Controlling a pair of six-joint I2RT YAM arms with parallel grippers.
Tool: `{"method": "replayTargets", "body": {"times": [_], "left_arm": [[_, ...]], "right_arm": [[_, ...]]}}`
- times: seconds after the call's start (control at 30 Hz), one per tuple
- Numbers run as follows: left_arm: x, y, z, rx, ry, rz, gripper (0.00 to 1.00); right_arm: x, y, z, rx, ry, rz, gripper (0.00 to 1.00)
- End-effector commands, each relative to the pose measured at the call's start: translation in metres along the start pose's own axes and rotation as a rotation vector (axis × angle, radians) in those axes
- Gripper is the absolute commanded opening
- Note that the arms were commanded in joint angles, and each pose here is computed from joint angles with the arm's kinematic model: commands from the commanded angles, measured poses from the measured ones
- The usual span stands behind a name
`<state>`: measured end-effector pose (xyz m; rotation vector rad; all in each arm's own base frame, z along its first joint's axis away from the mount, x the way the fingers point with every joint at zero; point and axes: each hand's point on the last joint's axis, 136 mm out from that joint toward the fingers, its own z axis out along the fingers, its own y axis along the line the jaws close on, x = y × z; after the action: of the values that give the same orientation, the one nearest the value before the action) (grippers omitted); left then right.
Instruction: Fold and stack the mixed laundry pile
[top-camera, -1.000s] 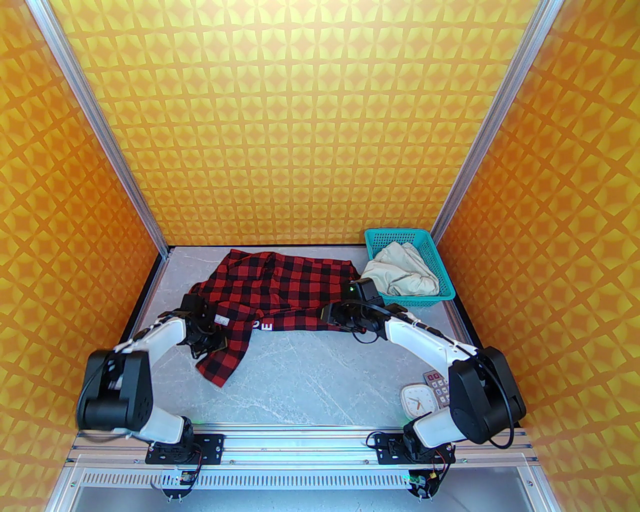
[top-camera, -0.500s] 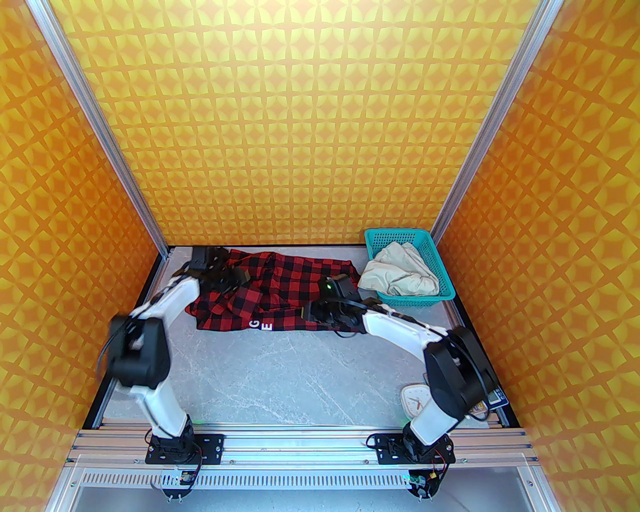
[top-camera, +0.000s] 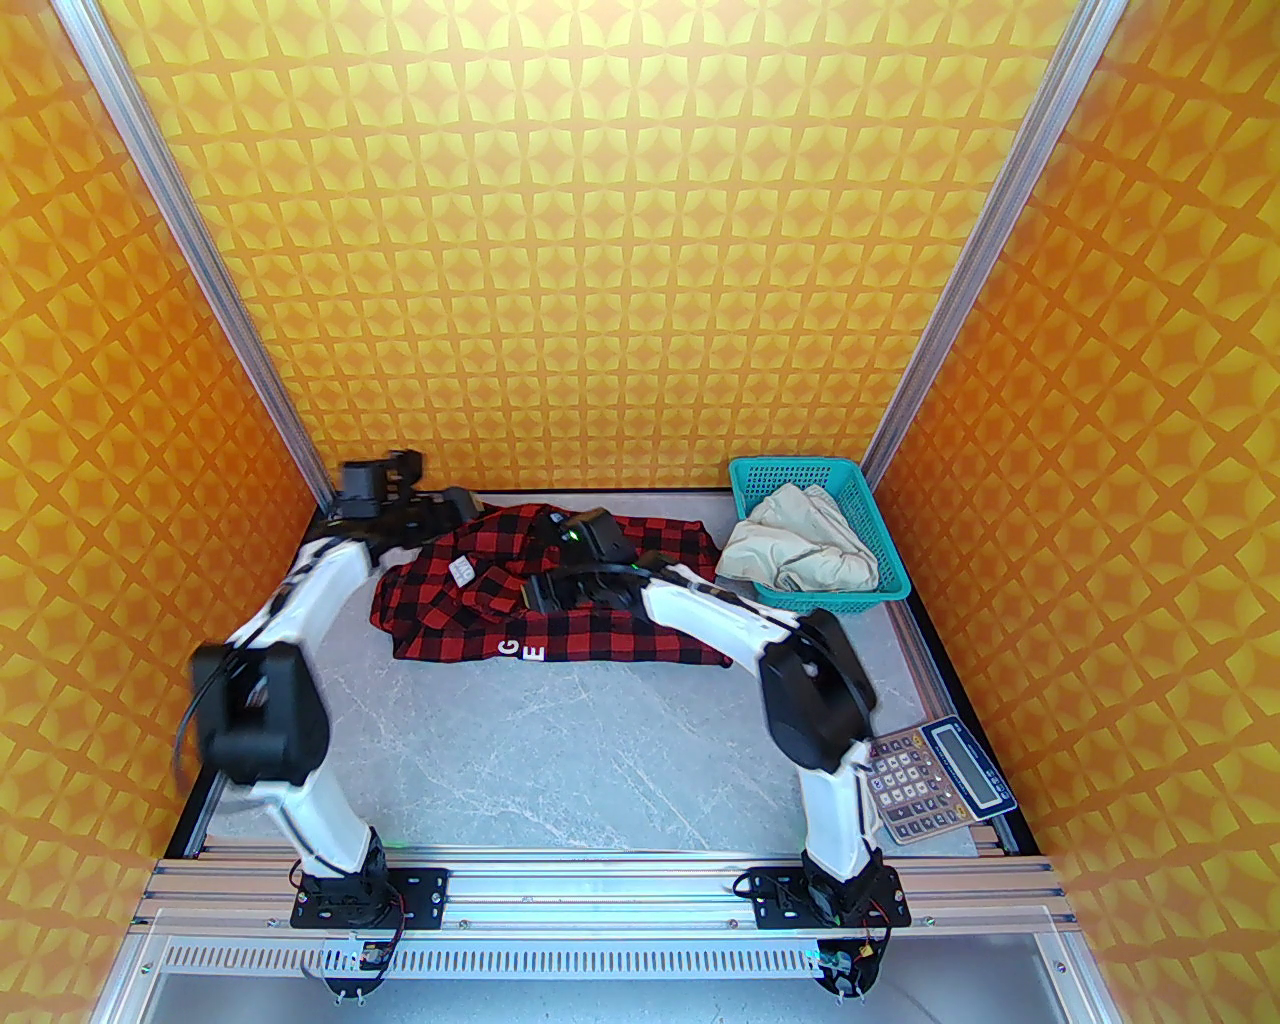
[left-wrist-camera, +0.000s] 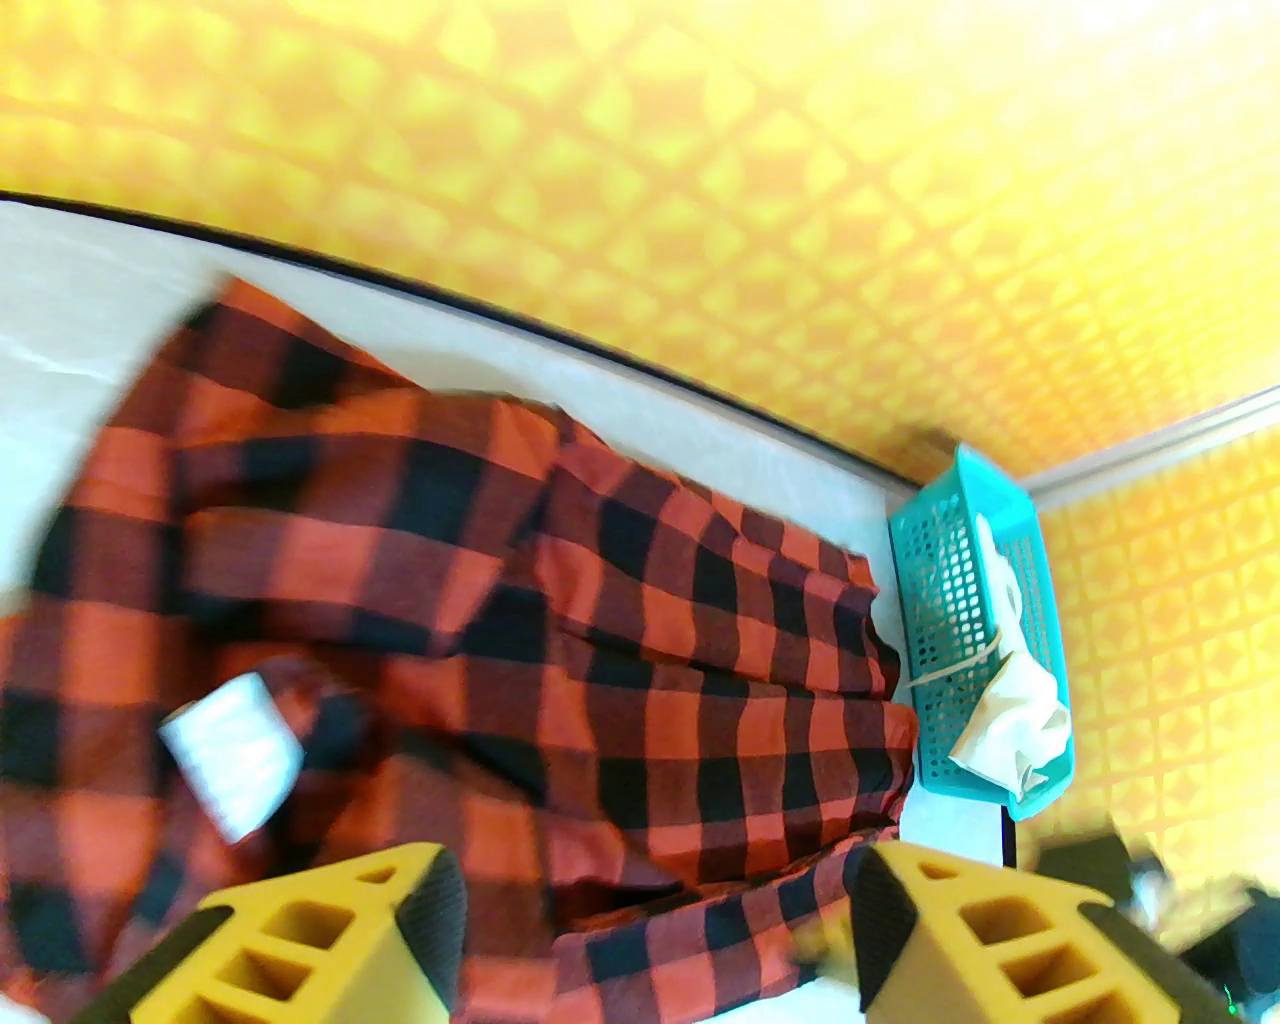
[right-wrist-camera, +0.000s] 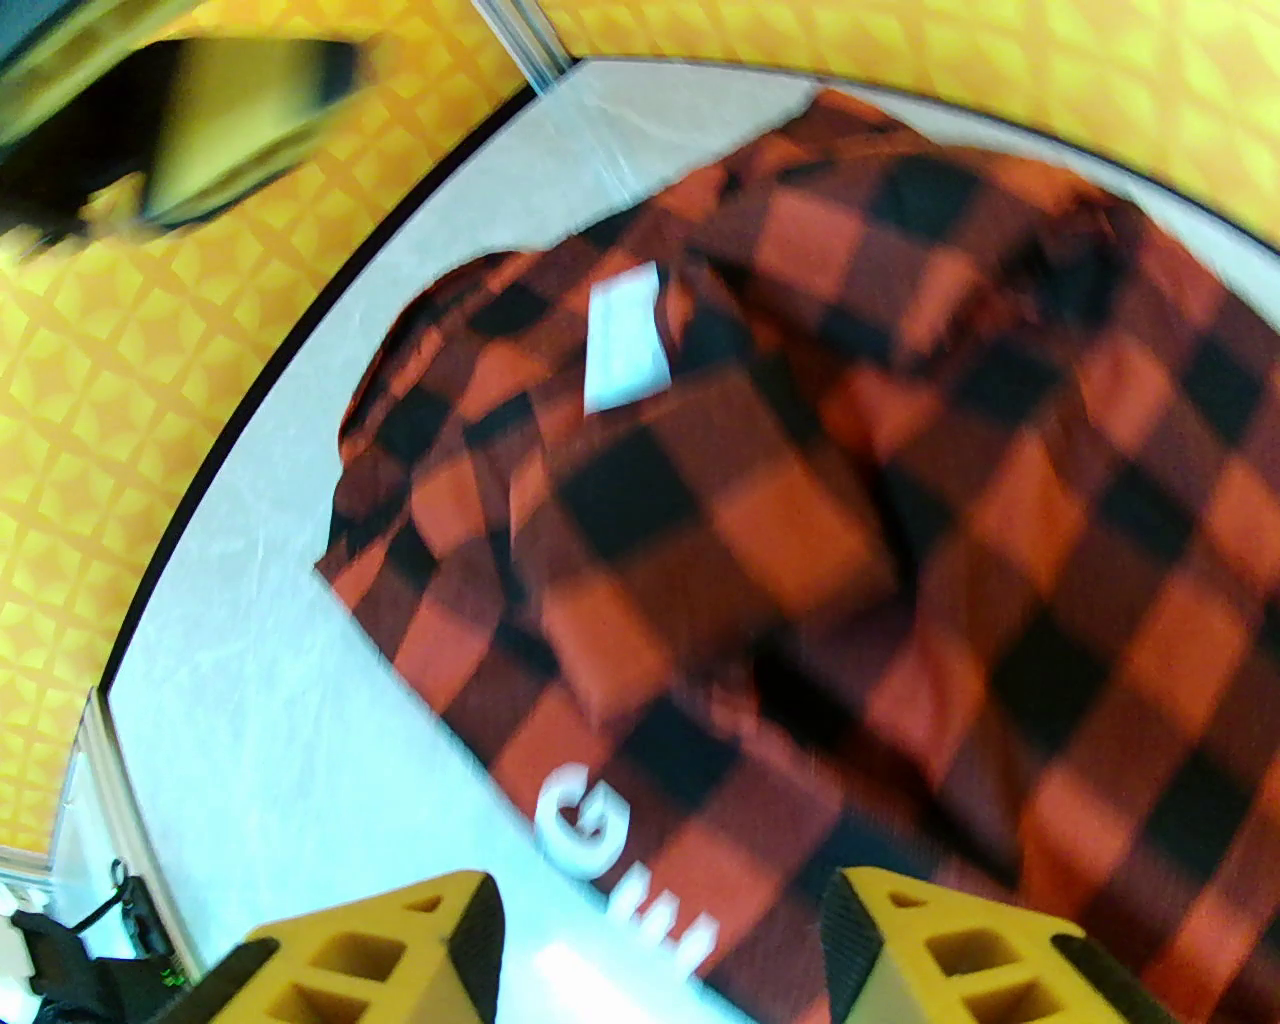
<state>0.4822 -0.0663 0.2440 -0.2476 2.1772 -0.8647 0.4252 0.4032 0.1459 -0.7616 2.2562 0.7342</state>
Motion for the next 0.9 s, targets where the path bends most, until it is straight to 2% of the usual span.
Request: {"method": "replayTargets", "body": {"times": [0.0,0.17,0.27,0.43,0.77,0.87], "left_arm": [[0.052,0.035,-0.006,-0.056,0.102,-0.046,0.65],[0.092,0.062,-0.024,-0.097,0.123,-0.107,0.64],[0.107,0.069,-0.027,-0.109,0.139,-0.123,0.63],[0.113,0.078,-0.032,-0.123,0.132,-0.151,0.63],[0.119,0.092,-0.029,-0.14,0.139,-0.183,0.61],[0.12,0.095,-0.027,-0.139,0.141,-0.191,0.61]], "right_arm": [[0.019,0.01,0.023,0.016,0.115,-0.243,0.58],[0.021,0.006,0.039,-0.007,0.198,-0.513,0.58],[0.02,0.008,0.049,-0.044,0.213,-0.591,0.57],[0.021,0.019,0.062,-0.121,0.224,-0.565,0.49],[0.019,0.025,0.09,-0.109,0.217,-0.489,0.51],[0.016,0.02,0.097,-0.068,0.2,-0.46,0.41]]}}
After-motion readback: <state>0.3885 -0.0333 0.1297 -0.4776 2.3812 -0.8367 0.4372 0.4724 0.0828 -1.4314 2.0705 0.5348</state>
